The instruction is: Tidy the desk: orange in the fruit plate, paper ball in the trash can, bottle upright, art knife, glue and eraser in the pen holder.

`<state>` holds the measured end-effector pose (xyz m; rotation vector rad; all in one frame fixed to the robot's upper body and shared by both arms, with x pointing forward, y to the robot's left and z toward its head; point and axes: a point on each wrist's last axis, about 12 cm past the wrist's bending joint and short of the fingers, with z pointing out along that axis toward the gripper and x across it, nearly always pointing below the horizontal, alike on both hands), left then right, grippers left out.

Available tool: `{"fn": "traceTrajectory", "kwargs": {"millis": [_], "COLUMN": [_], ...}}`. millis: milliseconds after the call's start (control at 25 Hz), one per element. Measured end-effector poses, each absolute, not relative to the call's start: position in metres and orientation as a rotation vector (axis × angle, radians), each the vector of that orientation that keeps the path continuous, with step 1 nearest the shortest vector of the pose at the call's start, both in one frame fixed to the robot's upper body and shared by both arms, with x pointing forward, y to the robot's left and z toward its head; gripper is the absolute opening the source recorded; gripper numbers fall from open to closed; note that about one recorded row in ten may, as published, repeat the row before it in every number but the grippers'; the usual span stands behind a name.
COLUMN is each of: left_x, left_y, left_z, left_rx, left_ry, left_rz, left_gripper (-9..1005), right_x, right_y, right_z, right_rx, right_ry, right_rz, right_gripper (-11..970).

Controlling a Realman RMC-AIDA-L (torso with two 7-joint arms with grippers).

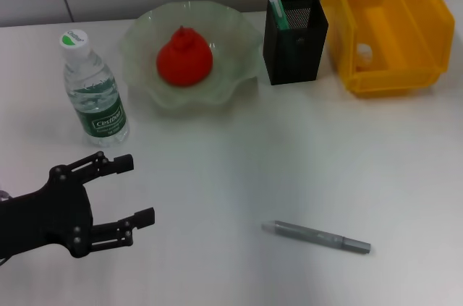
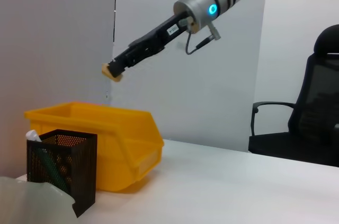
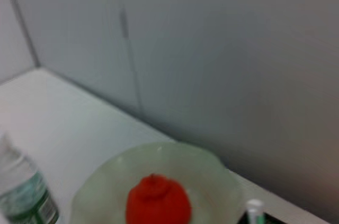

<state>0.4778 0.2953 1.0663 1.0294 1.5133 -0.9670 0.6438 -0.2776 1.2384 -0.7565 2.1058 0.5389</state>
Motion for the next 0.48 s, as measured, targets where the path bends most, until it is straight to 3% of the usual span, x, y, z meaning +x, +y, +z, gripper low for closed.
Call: {"fn": "traceTrajectory", "kwargs": {"millis": [480], "left_x": [0.479], "left_y": [0.295], "left_z": [1.067], "left_rx": [1.033], "left_ry": [1.508], "left_rz": [-0.966], "left_gripper": [861], "right_x": [0.669], "right_y": [-0.292], "right_z": [1.212], "right_rx": [-0.744], "right_ry": [2.192], "right_rz": [0.579], "right_gripper": [311]}}
